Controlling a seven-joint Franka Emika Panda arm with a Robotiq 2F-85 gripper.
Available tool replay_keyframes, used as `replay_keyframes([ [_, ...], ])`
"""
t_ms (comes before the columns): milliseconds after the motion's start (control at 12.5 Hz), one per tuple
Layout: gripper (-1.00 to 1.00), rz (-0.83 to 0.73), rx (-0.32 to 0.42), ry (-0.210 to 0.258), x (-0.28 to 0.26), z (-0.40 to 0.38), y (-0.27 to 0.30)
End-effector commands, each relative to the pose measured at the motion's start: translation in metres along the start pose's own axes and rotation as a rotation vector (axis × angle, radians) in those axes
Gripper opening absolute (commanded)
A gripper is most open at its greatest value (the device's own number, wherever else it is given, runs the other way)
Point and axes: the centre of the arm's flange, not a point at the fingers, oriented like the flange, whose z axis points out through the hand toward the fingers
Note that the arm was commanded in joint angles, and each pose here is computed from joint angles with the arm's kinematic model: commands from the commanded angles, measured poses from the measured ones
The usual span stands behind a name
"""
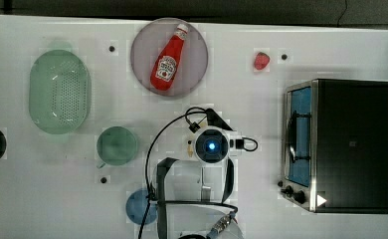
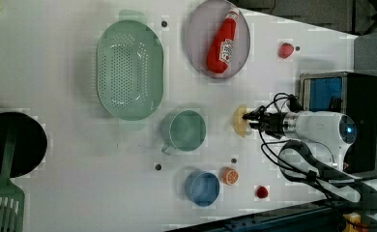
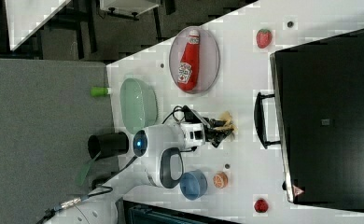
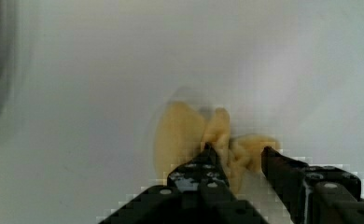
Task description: Pick Banana and place it in mug.
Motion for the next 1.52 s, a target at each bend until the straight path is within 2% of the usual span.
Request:
replay_keyframes([
  [80, -0.32, -0.026, 0.017, 0.008, 0.000, -0.013, -0.007],
  [240, -0.32, 0.009, 0.030, 0.018, 0.008, -0.038, -0.010],
  [400, -0.32, 0.019, 0.017, -0.002, 0.014, -0.078, -0.010],
  [560, -0.32, 0.016, 0.051, 0.026, 0.023, -0.144, -0.019],
  [800, -0.32, 0.017, 0.009, -0.029, 0.021, -0.232, -0.013],
  [1040, -0.32, 0.014, -0.003, -0.046, 0.018, -0.319, -0.008],
  [1200, -0.32, -0.015, -0.009, -0.045, 0.003, -0.353, -0.017],
  [1360, -0.32, -0.031, -0.007, -0.025, -0.023, -0.370, -0.042],
  [1520, -0.32, 0.006, -0.026, -0.015, -0.059, -0.376, -0.071],
])
